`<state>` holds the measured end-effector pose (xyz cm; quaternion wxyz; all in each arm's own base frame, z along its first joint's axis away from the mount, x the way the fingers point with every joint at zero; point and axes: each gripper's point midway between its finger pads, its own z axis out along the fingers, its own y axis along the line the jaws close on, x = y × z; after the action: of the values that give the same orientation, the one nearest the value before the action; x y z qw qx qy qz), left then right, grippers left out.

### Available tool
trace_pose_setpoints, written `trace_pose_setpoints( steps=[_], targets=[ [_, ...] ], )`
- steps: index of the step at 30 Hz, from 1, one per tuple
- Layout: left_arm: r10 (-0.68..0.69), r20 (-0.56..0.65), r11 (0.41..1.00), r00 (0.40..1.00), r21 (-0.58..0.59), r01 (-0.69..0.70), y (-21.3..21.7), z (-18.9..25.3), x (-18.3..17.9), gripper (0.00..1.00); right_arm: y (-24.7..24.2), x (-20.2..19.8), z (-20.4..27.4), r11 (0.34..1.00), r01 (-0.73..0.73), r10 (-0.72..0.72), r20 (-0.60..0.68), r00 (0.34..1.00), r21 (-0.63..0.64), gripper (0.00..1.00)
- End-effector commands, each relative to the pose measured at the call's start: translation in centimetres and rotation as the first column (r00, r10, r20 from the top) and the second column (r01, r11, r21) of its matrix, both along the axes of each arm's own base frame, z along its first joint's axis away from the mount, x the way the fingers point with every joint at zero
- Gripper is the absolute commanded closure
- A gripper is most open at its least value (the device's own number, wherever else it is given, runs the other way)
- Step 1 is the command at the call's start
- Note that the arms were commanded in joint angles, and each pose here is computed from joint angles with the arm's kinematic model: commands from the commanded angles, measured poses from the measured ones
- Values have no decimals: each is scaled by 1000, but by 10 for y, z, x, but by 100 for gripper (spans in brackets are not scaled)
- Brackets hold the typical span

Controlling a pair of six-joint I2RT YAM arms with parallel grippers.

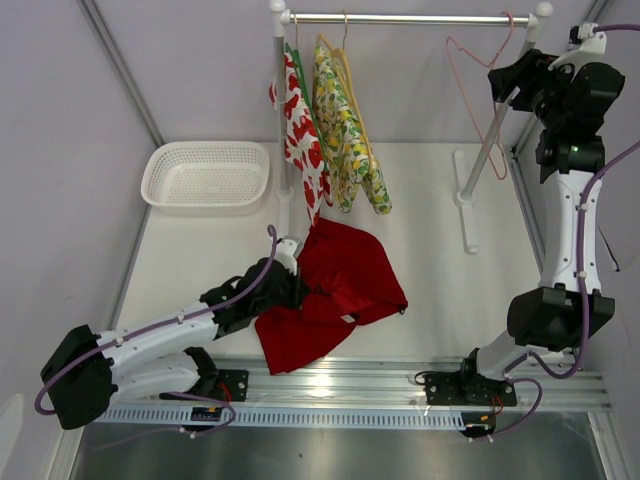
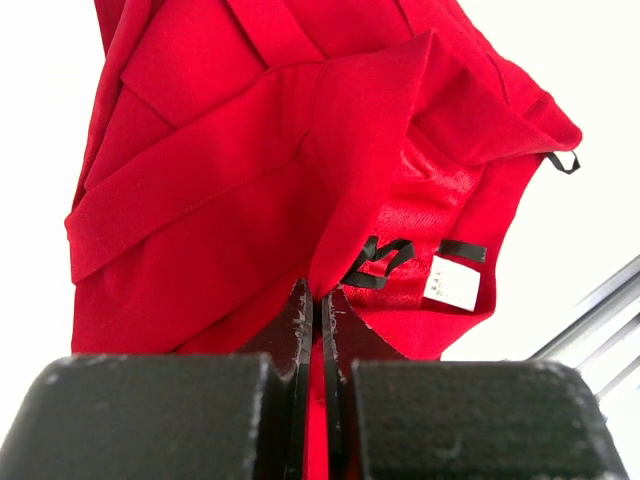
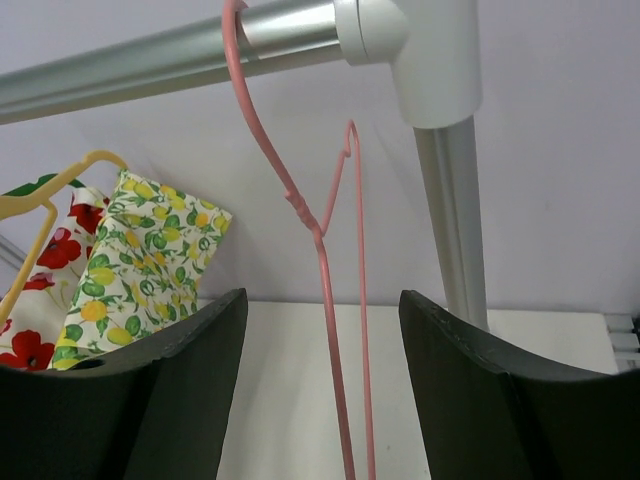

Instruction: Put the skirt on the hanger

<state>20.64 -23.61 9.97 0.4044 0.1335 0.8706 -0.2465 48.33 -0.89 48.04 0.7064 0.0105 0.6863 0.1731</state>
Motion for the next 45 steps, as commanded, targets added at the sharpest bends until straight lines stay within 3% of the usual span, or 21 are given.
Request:
trace_pose_setpoints(
  steps=[1, 12, 21, 30, 31, 33, 34, 45],
  targets=[
    [-21, 61, 999, 998, -40, 24, -11, 29, 12, 100, 8, 2, 30, 999, -3, 7, 111, 994, -36, 32],
    [-37, 51, 999, 998, -35, 39, -12, 26, 12, 100, 26, 44, 25, 984, 114, -89, 178, 980, -135, 33],
    [-38, 42, 999, 998, -28, 39, -11, 24, 16, 100, 21, 68, 19, 967, 190, -154, 204, 967, -168, 44],
    [-40, 33, 999, 999, -20, 41, -10, 20, 17, 100, 19, 65, 22, 965, 206, -162, 249, 955, -164, 69],
    [-39, 33, 999, 999, -22, 40, -10, 20, 16, 100, 18, 65, 22, 964, 209, -165, 250, 954, -162, 78],
    [-38, 31, 999, 999, -20, 38, -10, 19, 17, 100, 18, 65, 24, 965, 206, -160, 255, 954, -162, 84],
    [-36, 31, 999, 999, -20, 37, -10, 19, 17, 100, 18, 64, 27, 965, 206, -160, 261, 952, -160, 92],
    [-31, 22, 999, 999, -32, 31, -9, 19, 18, 100, 20, 36, 61, 968, 210, -154, 338, 928, -136, 100]
  ],
)
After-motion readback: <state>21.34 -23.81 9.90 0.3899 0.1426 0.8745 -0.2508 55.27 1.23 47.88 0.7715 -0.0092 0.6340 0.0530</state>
